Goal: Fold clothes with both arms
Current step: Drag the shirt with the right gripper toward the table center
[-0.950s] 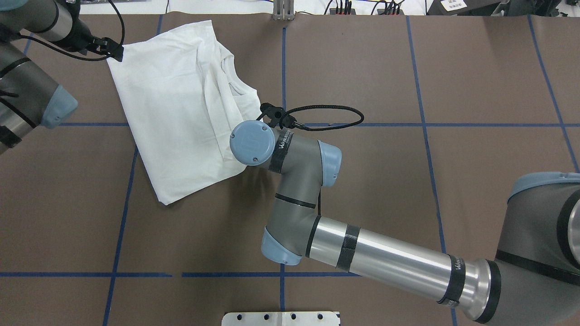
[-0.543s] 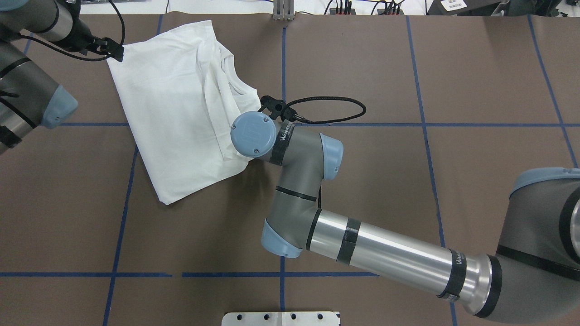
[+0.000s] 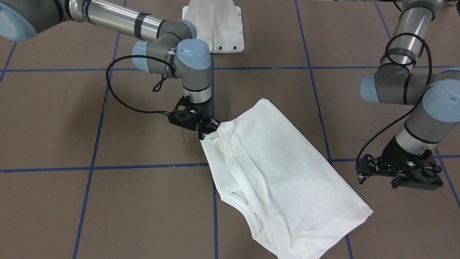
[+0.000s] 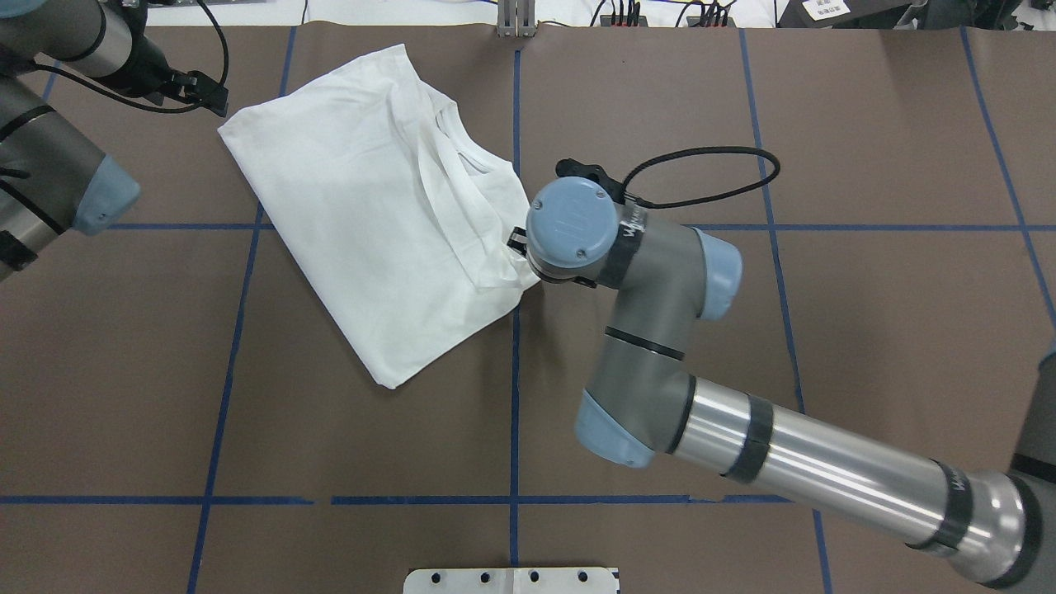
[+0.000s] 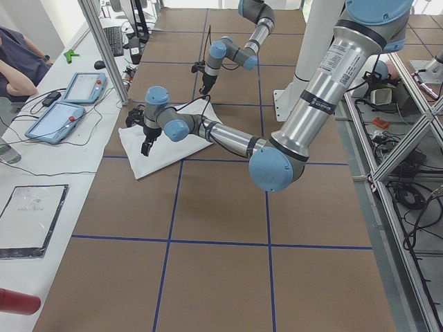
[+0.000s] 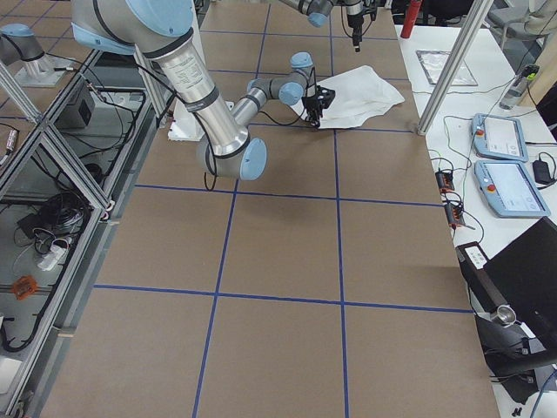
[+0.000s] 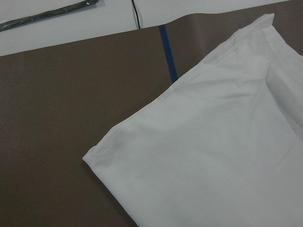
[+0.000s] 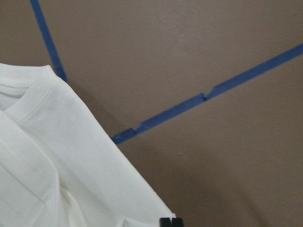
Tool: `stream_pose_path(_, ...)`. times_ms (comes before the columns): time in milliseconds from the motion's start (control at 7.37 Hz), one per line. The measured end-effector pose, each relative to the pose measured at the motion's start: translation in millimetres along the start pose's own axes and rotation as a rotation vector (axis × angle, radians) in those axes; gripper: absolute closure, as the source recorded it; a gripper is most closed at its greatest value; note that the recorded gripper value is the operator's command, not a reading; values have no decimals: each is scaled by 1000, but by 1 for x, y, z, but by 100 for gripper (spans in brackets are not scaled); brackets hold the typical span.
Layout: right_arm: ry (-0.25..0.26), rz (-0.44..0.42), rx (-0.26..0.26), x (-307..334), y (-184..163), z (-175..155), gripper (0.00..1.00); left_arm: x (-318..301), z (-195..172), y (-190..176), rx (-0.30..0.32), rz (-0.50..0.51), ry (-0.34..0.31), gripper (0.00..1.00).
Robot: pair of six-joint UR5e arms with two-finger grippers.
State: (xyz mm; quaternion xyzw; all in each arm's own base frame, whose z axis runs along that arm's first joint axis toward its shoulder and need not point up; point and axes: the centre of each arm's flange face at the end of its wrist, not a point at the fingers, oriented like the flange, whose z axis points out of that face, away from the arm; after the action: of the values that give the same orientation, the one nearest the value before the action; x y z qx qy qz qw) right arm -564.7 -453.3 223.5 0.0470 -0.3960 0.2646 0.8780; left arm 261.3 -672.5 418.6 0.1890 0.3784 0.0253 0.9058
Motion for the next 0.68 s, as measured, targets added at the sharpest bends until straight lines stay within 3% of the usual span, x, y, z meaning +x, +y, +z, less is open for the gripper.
stream_pose_path(271,24,-47,-29,77,37,-66,100,0,-2,3,-1,3,5,0)
stream_pose_path(679,70,-128,-17,115,111,-93,100,-1,-2,6,-2,5,7,0)
